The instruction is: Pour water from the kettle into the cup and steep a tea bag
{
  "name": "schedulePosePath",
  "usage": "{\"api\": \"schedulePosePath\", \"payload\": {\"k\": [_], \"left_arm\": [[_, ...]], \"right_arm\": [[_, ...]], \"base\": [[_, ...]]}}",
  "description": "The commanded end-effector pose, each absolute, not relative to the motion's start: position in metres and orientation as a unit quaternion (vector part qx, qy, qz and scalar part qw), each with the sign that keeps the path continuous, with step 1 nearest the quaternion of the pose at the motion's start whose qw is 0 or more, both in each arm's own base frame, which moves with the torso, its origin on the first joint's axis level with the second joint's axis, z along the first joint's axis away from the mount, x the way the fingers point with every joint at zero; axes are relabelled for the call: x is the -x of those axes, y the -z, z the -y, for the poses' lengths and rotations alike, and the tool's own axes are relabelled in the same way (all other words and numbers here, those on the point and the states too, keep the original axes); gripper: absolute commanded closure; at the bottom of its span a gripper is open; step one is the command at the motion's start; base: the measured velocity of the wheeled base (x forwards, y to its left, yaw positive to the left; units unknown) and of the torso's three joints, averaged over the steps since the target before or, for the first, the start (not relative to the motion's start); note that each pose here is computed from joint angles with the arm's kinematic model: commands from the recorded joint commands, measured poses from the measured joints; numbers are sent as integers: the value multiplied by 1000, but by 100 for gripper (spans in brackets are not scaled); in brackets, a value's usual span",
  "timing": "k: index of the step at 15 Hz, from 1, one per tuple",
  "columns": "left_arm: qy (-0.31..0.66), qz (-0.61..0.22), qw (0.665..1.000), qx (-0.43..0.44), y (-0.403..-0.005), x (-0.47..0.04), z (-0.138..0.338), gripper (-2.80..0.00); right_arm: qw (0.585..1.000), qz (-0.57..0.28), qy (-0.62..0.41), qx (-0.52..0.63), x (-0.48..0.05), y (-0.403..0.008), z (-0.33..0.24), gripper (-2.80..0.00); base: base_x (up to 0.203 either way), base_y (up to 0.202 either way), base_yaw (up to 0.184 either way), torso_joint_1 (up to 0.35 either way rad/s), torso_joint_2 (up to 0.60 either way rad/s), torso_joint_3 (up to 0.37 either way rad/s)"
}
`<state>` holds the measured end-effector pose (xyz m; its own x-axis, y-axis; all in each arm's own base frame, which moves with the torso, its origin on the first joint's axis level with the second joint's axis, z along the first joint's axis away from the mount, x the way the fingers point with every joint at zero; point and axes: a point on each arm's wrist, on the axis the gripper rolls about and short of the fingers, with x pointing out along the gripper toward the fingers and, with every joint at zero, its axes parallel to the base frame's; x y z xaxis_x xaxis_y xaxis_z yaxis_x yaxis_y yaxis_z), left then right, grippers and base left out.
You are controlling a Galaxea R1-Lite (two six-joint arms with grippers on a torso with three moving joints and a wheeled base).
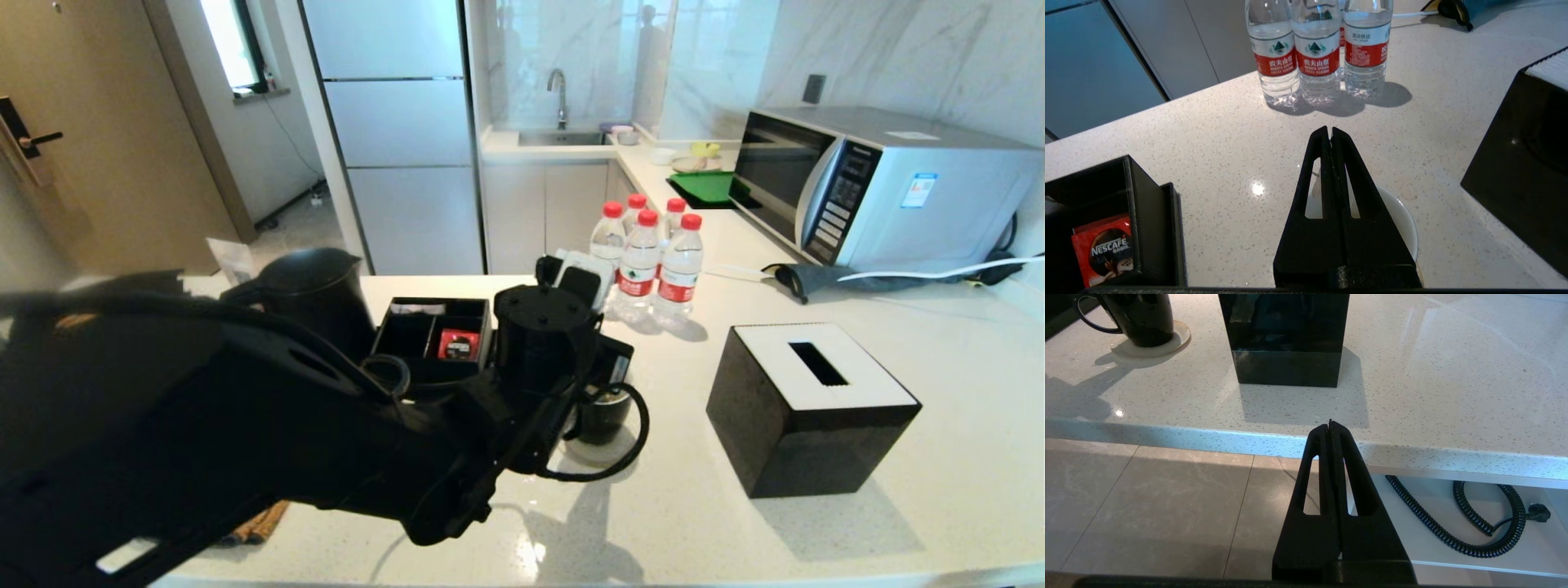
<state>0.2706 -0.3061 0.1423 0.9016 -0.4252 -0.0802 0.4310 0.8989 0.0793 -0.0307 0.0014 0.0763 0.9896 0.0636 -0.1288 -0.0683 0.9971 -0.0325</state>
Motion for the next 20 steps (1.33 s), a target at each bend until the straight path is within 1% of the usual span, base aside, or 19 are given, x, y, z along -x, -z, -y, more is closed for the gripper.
{"api": "schedulePosePath", "payload": {"k": [1, 5, 9, 12, 20], "left_arm": [[218, -15, 975, -42, -155, -271, 305, 0], [214, 3, 976, -35, -181, -269, 300, 0], [214, 10, 976, -32, -188, -266, 297, 0], [214, 5, 976, -35, -184, -266, 297, 0], [219, -26, 974, -48, -154, -269, 305, 0]], "right_arm": [[997, -65, -33, 19, 31, -76, -1, 0], [997, -65, -33, 19, 31, -76, -1, 0], [997, -65, -33, 19, 31, -76, -1, 0], [997, -65, -33, 19, 31, -76, -1, 0], [997, -65, -33, 19, 31, -76, -1, 0]], "base": [[0, 0, 0, 0, 0, 0], [0, 0, 0, 0, 0, 0], [0, 0, 0, 0, 0, 0], [0, 0, 0, 0, 0, 0], [0, 0, 0, 0, 0, 0]]}}
